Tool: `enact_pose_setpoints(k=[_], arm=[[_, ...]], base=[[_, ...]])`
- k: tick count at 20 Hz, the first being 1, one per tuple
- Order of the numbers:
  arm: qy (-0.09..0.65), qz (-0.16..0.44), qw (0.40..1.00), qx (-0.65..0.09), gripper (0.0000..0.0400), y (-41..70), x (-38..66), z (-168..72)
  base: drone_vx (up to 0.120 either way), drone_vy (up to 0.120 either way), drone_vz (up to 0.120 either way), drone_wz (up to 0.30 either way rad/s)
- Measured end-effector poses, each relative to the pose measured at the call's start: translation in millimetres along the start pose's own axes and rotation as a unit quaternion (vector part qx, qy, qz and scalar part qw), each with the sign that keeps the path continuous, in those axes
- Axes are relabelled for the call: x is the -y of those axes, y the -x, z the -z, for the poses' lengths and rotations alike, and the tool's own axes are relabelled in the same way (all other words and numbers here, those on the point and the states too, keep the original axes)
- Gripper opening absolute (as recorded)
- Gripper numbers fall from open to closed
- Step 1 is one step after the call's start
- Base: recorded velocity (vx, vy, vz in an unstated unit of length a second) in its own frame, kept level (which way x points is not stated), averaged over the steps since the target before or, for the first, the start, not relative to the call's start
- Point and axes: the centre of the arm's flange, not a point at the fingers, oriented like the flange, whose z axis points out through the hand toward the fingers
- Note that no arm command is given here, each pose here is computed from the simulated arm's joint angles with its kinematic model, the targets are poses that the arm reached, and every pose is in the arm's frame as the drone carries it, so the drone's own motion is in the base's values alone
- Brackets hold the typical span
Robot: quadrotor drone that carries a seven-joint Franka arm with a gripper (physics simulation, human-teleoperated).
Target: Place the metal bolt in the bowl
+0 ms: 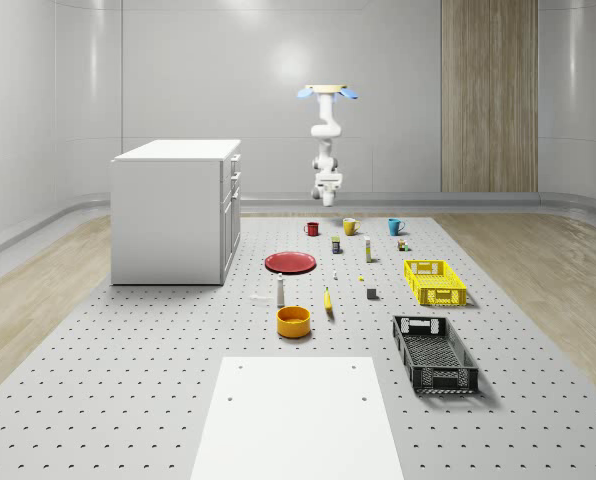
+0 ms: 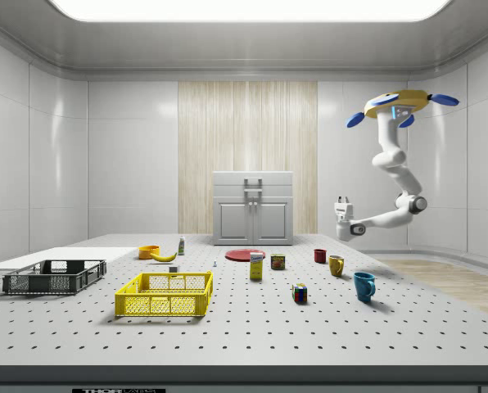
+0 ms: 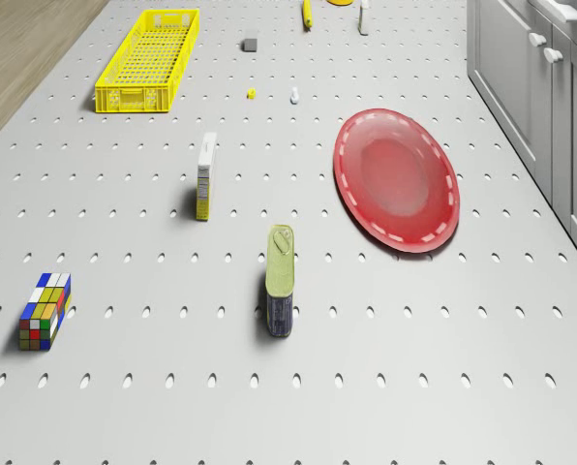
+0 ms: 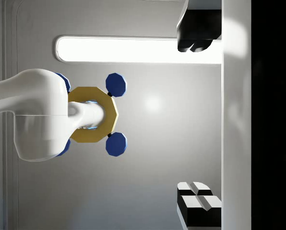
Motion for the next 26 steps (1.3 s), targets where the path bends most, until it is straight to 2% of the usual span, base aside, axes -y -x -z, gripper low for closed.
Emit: enact_pose_setpoints(k=[17,22,26], arm=[[0.022,0.000,0.999,-0.031,0.0400,6.1,4.3,0],[0.057,0.001,0.996,-0.069,0.0400,13.6,11.3,-2],[0.117,0.002,0.985,-0.130,0.0400,25.6,22.8,-6]], base=[[0.120,-0.002,0.000,0.000],[0.120,0.000,0.000,0.000],[0.120,0.000,0.000,0.000]])
